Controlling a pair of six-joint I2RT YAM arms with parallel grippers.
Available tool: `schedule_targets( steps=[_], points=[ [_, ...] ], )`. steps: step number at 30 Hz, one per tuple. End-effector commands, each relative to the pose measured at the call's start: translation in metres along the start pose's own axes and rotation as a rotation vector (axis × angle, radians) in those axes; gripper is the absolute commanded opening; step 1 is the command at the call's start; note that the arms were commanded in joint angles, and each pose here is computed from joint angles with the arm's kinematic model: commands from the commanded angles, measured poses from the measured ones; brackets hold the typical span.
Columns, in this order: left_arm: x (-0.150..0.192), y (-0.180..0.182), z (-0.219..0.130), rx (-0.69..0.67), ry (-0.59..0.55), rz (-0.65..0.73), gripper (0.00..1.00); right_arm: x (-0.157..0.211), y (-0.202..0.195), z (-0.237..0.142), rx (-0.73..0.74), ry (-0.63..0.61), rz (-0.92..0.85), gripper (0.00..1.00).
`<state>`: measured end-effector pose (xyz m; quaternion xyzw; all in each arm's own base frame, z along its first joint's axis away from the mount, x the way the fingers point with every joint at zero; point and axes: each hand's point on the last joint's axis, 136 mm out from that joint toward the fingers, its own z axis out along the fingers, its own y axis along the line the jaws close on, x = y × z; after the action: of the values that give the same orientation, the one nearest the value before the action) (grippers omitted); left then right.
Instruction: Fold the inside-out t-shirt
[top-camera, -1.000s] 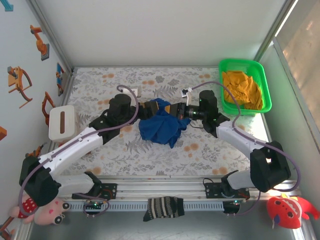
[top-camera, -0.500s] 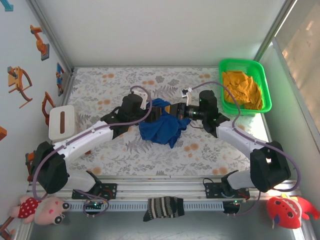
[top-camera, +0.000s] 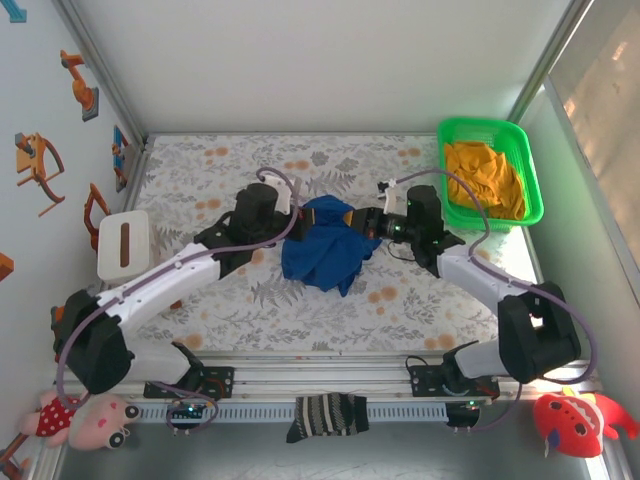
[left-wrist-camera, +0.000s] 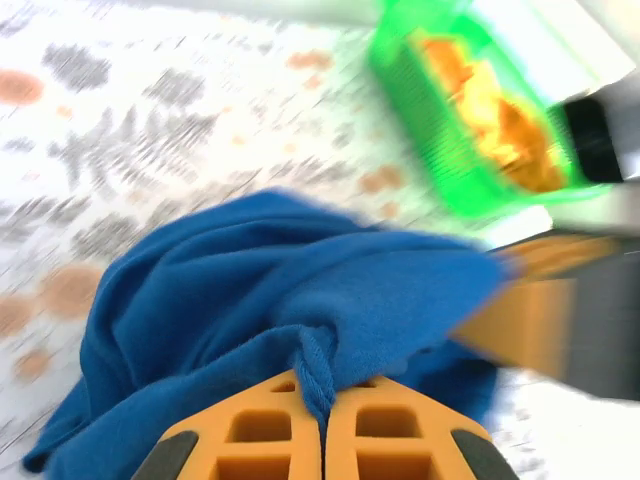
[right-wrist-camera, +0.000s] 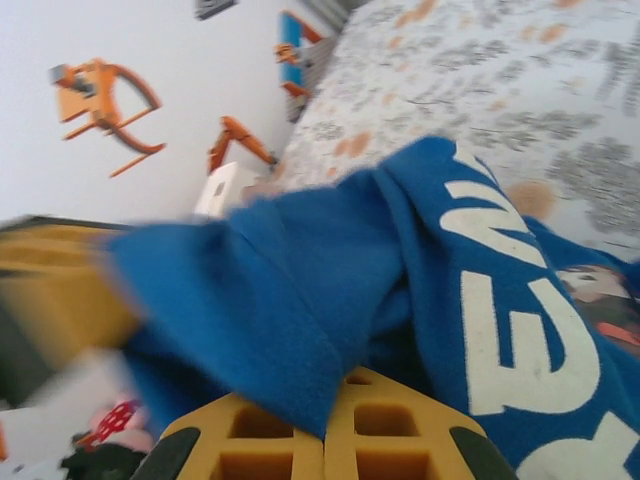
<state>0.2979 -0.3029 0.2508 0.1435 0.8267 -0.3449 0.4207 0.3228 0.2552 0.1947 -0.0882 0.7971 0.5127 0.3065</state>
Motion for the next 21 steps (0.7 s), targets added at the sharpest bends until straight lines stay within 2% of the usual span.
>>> schedule_targets(
  steps=[1,3,5,7,12,15,19,21],
  points=[
    [-0.031,-0.04,-0.021,0.254,-0.108,-0.05,0.0,0.004,-0.039,0.013,0.087,-0.026,0.045,0.0],
    [-0.038,-0.051,-0.029,0.357,-0.146,-0.069,0.0,0.006,-0.051,0.022,0.1,-0.013,0.068,0.01],
    [-0.042,-0.055,-0.035,0.429,-0.17,-0.091,0.0,0.008,-0.053,0.026,0.094,0.001,0.078,0.23],
    [-0.043,-0.053,-0.038,0.457,-0.173,-0.105,0.0,0.007,-0.047,0.02,0.093,-0.004,0.069,0.36],
    [-0.038,-0.041,-0.036,0.441,-0.16,-0.124,0.0,0.0,-0.012,-0.019,0.141,-0.038,-0.036,0.48],
    [-0.035,-0.038,-0.034,0.443,-0.15,-0.128,0.0,-0.005,0.012,-0.041,0.185,-0.052,-0.132,0.62],
    [-0.032,-0.037,-0.032,0.438,-0.138,-0.128,0.0,-0.013,0.038,-0.051,0.206,-0.051,-0.222,0.62],
    [-0.032,-0.037,-0.032,0.437,-0.136,-0.129,0.0,-0.016,0.05,-0.049,0.198,-0.046,-0.258,0.57]
  ],
)
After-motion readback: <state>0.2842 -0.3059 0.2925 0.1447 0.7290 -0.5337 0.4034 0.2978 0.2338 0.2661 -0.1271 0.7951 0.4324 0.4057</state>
